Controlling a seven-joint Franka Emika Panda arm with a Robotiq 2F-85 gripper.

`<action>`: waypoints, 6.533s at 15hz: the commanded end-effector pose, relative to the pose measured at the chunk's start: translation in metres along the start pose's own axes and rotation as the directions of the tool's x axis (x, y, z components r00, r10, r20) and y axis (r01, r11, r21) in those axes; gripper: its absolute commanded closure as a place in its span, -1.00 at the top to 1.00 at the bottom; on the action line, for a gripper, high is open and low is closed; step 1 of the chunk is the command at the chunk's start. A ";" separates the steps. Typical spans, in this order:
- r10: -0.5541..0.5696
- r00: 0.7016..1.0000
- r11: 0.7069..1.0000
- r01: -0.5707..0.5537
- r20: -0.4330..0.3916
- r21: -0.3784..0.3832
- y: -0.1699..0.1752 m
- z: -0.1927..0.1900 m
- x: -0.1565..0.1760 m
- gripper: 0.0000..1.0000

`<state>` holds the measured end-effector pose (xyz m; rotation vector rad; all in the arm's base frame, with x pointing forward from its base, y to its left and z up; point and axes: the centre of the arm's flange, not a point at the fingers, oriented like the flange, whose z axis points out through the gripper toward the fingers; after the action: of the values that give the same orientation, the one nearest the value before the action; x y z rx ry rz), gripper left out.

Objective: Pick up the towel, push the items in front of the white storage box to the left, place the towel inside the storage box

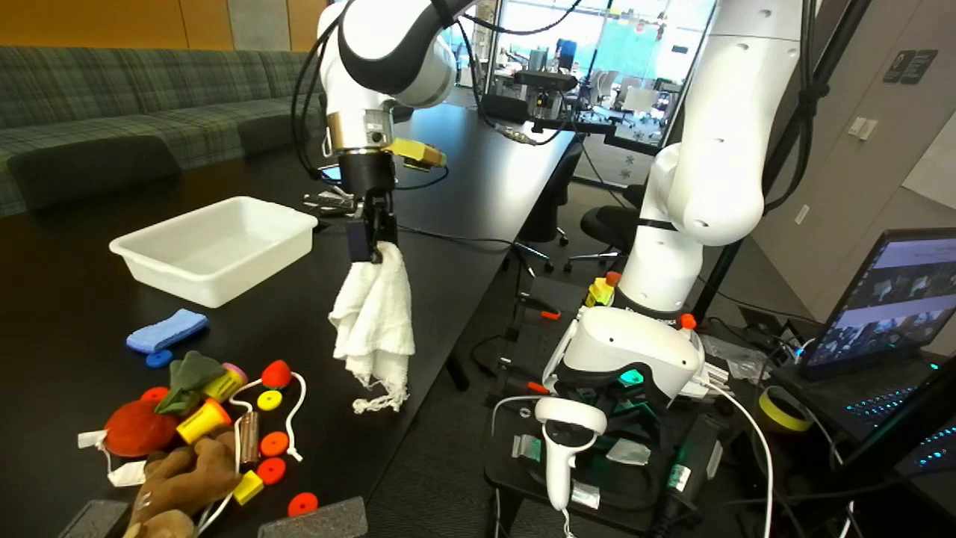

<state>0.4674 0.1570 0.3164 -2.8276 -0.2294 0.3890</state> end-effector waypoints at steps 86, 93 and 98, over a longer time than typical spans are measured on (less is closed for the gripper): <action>0.867 -0.057 0.211 -0.859 -0.496 0.467 0.130 -0.185 0.386 -0.25; 0.848 0.218 0.321 -0.937 -0.483 0.141 0.146 -0.139 0.379 0.50; 0.781 0.475 0.536 -0.843 -0.405 0.044 0.112 -0.129 0.318 1.00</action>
<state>0.8028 0.0761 0.2998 -2.8187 1.5098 -0.1193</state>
